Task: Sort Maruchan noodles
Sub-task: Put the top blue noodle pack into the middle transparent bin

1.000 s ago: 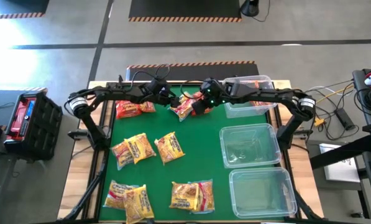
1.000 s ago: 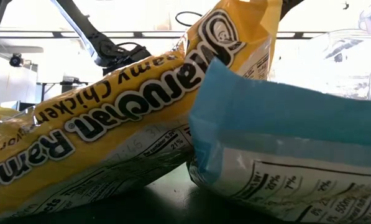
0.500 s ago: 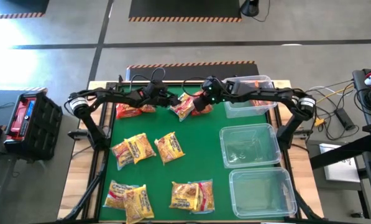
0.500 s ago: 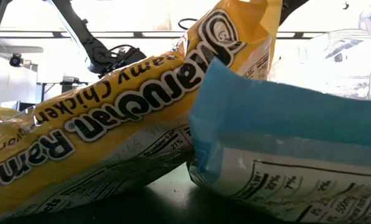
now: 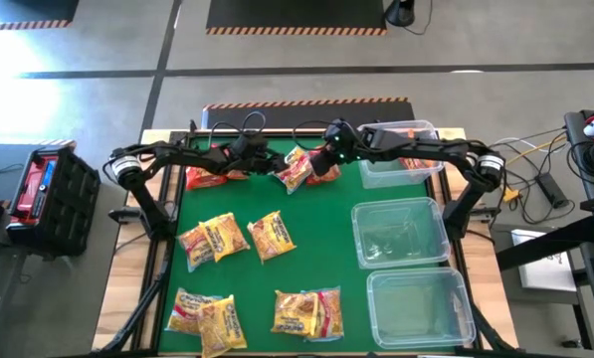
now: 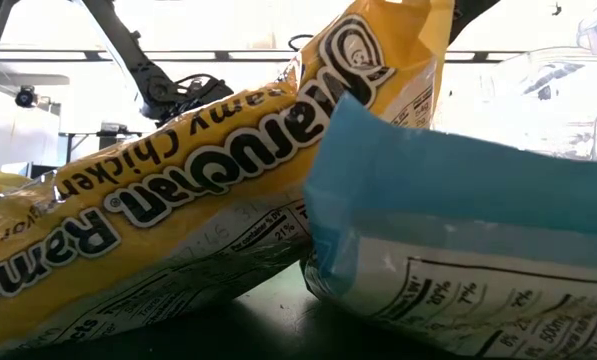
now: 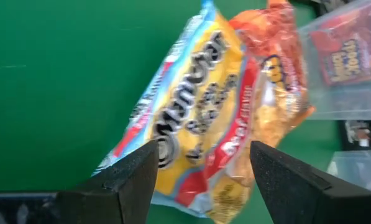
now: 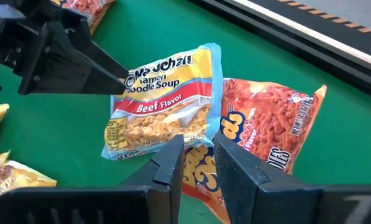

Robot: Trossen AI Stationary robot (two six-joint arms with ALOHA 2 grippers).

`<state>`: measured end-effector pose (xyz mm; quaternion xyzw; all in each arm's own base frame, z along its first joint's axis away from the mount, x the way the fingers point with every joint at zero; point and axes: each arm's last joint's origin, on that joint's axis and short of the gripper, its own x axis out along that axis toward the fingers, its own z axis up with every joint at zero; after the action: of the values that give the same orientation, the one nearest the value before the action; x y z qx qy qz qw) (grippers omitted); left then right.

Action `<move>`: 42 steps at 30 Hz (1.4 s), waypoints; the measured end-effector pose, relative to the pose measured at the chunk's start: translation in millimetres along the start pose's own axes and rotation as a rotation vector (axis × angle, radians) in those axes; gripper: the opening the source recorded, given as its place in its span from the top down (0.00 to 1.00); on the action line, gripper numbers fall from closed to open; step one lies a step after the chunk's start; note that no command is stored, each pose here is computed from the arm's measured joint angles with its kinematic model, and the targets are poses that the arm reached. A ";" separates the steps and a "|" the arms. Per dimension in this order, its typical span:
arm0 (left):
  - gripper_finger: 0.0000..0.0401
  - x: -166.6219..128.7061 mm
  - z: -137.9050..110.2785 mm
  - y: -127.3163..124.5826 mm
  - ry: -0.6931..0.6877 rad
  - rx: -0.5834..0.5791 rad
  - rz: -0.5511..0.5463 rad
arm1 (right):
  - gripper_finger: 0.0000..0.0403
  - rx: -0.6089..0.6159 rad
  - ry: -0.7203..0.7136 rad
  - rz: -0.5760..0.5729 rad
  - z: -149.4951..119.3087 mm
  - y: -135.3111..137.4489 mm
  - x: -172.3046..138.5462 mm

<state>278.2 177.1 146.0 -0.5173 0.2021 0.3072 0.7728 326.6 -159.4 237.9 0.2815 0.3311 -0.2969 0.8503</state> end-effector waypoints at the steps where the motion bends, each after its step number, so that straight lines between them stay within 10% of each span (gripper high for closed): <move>1: 0.41 0.0 -1.3 2.0 -0.001 -0.003 0.009 | 0.78 0.000 0.006 -0.002 -0.9 -0.2 3.5; 42: 0.47 32.8 -25.1 16.1 0.084 -0.023 0.116 | 0.54 0.075 0.119 0.020 -16.9 -4.7 44.1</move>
<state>291.3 167.1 104.9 -0.5261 0.2604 0.3316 0.7386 343.4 -165.2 193.8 0.3337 0.3668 -0.2832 0.8209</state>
